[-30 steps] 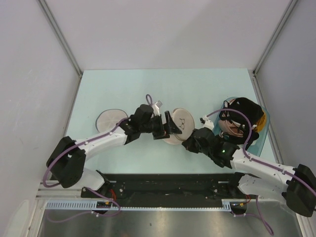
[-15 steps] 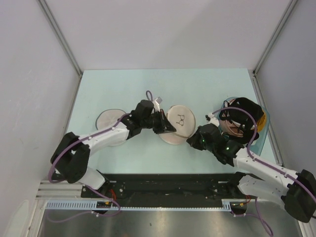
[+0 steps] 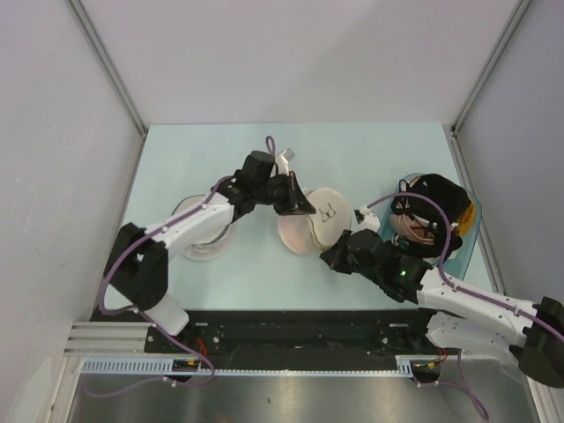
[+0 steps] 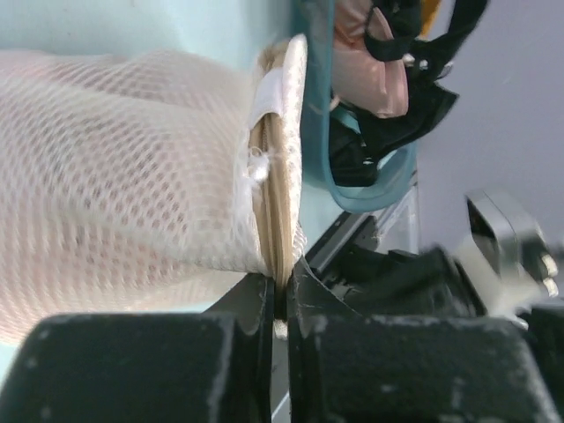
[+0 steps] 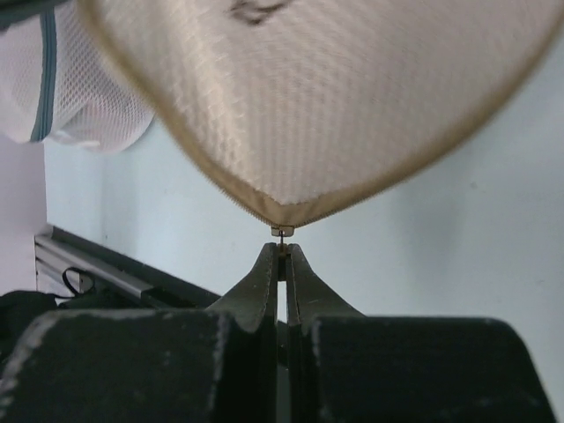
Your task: Unzip the laundry bag and remove the bra
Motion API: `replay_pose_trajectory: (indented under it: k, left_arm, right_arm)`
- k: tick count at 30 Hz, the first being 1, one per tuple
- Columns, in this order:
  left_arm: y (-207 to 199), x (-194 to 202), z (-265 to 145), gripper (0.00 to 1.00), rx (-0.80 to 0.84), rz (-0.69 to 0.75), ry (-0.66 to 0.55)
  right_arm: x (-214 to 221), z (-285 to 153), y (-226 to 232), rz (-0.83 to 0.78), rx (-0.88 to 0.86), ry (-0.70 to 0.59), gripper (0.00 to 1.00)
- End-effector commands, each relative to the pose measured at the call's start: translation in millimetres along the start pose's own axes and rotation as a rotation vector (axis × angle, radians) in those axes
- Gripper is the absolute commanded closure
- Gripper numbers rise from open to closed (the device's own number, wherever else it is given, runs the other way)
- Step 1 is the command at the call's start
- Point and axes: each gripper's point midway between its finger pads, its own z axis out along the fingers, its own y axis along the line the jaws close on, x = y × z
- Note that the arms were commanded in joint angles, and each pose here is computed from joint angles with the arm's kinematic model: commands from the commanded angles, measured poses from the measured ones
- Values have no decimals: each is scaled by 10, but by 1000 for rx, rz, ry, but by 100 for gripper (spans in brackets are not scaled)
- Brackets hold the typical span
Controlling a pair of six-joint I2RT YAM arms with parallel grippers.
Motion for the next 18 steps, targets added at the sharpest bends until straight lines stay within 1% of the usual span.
replay_pose_trajectory:
  k: [1,3,4,5,6,7,8,11,12,13,15,17,18]
  left_arm:
    - [10,-375,145,70,-36,92,-49]
    - [-45,-430,112,40,-42,116,-52]
    - [-67,-414,66,22,-46,121,-51]
    - [-44,-414,26,16,-62,123,-60]
    - [-144,-441,-109,12,-53,146,-89]
    - [-118,-393,-168,11,-66,146,-88]
    - [-113,-413,-240,11,-85,156,-115]
    - [-128,-313,-518,12,-99,150,-166]
    - [-194,-298,-552,14,-62,126,-189]
    - [-158,-160,-620,15,-42,106,-188]
    - [-234,-56,-640,15,28,54,-186]
    - [-172,100,-629,14,33,29,-159]
    - [-155,137,-610,8,32,11,-152]
  right_arm:
    - [20,-41,543,44,-107,-11,100]
    - [35,-2,522,55,-78,-19,100]
    - [25,10,495,64,-64,-26,100]
    - [20,13,478,70,-54,-32,100]
    - [-8,24,453,69,-42,-49,100]
    - [-33,27,442,72,-37,-58,100]
    - [-56,36,440,75,-37,-64,100]
    - [-94,83,414,76,-36,-61,100]
    - [-93,86,426,76,-43,-56,100]
    - [-99,121,402,70,-33,-54,100]
    - [-97,148,425,74,-47,-44,100]
    - [-99,191,435,74,-53,-41,100]
    - [-88,204,446,73,-57,-32,100]
